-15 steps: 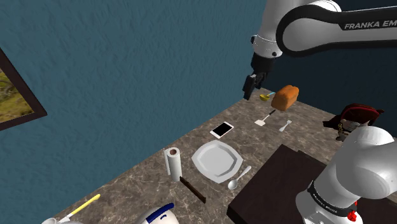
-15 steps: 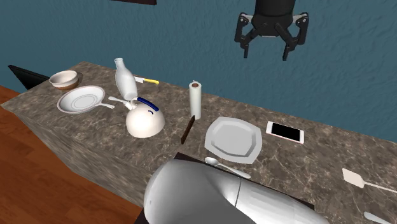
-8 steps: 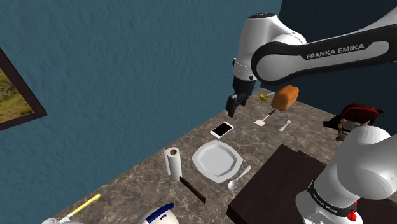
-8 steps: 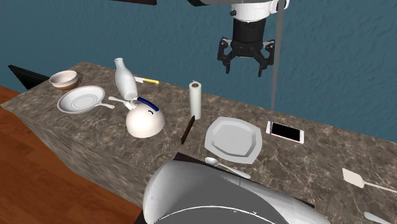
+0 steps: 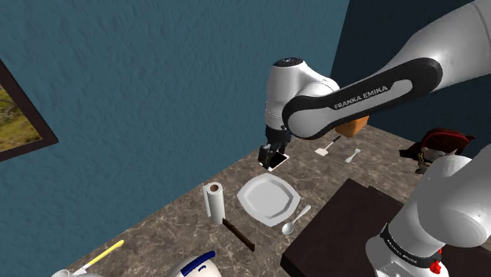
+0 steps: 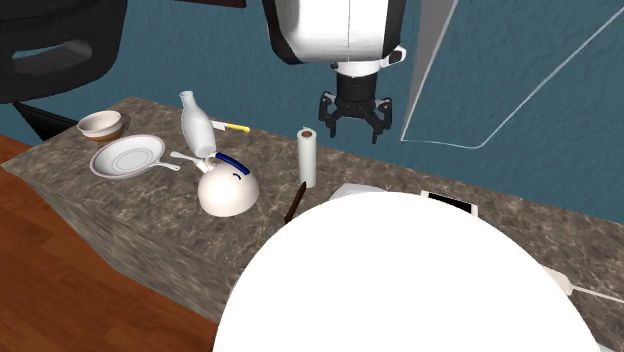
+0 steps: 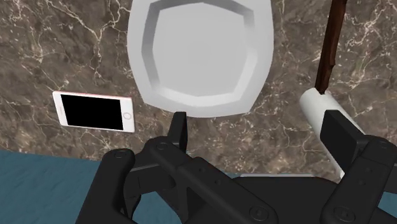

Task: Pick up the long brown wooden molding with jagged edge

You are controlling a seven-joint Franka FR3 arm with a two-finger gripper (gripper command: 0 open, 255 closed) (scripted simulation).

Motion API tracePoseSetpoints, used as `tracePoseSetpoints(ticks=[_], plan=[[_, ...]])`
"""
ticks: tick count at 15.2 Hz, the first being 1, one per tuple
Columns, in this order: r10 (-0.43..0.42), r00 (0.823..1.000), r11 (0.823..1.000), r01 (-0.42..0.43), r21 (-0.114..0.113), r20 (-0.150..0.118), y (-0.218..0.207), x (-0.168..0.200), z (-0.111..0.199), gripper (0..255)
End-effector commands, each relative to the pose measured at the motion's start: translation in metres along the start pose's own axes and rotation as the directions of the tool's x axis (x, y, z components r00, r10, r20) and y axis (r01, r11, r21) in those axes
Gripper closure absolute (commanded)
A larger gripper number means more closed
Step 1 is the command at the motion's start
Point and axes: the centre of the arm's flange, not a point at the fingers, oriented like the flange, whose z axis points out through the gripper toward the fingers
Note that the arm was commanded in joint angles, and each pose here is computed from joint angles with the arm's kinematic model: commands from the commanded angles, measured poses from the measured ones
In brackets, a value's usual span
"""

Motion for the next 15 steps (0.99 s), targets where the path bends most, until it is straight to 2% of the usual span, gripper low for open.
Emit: tracePoseSetpoints(ticks=[1, 15], plan=[[0.001, 1.000, 1.000, -0.002, 0.005, 0.010, -0.015, 0.007, 0.022, 0], [0.005, 0.997, 0.999, -0.008, 0.034, 0.081, -0.116, 0.054, 0.169, 0]])
